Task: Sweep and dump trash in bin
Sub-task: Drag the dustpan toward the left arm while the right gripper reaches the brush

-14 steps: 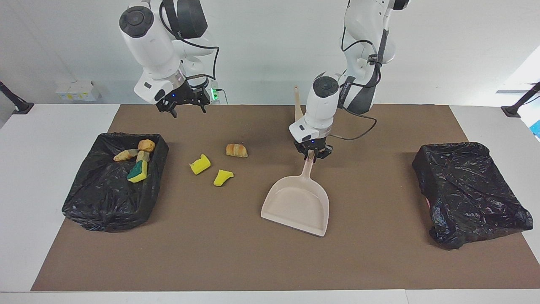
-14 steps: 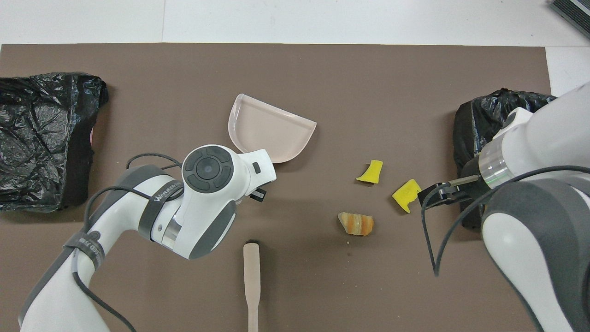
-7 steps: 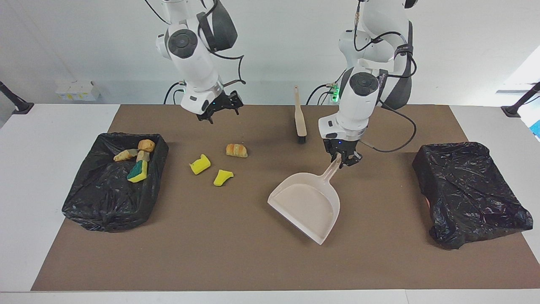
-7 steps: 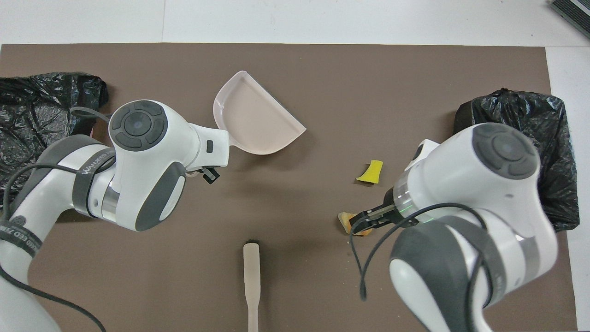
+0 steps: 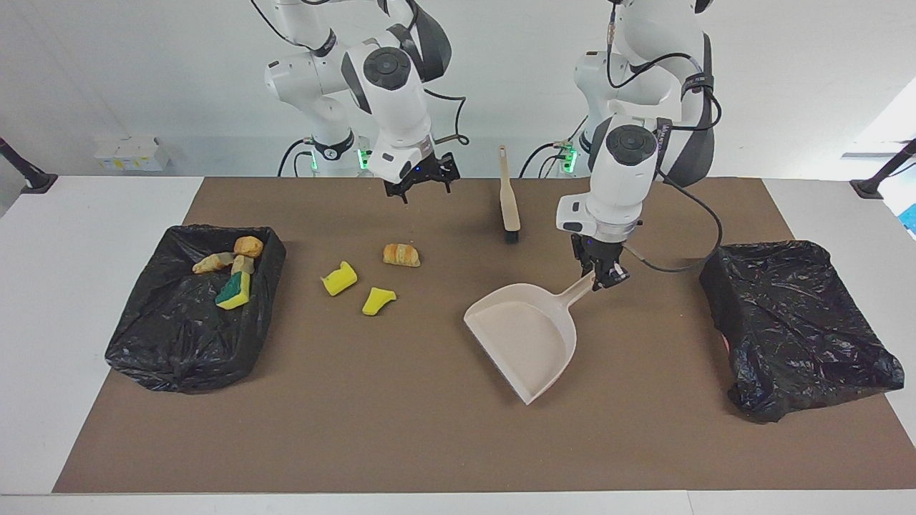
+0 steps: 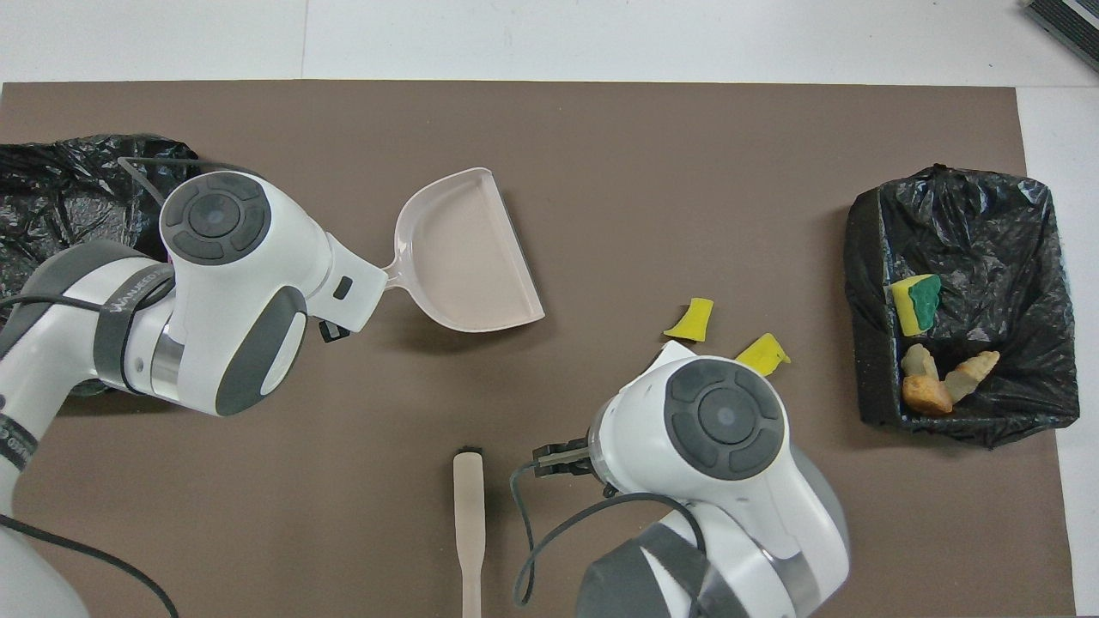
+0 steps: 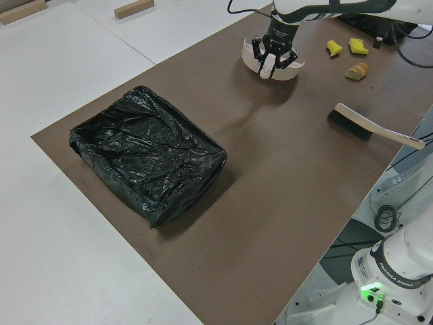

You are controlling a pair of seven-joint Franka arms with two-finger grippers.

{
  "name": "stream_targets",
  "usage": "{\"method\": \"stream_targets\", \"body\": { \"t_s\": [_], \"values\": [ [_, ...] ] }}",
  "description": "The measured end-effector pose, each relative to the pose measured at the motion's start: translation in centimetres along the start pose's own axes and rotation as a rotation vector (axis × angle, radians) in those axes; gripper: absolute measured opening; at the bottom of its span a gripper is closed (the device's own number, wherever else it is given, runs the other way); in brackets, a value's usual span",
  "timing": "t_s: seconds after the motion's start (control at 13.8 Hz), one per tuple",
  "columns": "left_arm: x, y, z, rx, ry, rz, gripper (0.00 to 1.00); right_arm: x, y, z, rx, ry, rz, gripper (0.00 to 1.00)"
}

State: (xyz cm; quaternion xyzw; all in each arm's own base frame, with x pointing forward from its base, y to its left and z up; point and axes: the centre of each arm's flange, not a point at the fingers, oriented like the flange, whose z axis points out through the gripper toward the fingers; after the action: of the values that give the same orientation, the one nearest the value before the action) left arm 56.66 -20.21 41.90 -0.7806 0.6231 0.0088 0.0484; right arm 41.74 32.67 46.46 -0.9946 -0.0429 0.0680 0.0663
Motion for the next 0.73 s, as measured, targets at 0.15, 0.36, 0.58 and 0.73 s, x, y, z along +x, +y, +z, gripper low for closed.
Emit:
{"method": "stream_targets", "body": {
  "t_s": [0.15, 0.36, 0.58, 0.73],
  "values": [
    [-1.1, -0.6, 0.3, -0.004, -0.004, 0.097, 0.32, -1.5, -2.6, 0.8, 0.004, 0.014, 0.046, 1.00],
    [-2.7, -1.5, 0.5, -0.002, -0.024, 0.242, 0.32, -4.5, -7.6, 3.5, -0.002, 0.036, 0.111, 1.00],
    [-2.9, -1.4, 0.6, 0.000, -0.068, 0.293, 0.32, -6.9, -10.6, 6.6, -0.074, 0.047, 0.137, 1.00],
    [-2.9, -1.2, 0.8, -0.011, -0.076, 0.298, 0.32, -8.7, -12.9, 9.3, -0.109, 0.072, 0.156, 1.00]
  ]
}}
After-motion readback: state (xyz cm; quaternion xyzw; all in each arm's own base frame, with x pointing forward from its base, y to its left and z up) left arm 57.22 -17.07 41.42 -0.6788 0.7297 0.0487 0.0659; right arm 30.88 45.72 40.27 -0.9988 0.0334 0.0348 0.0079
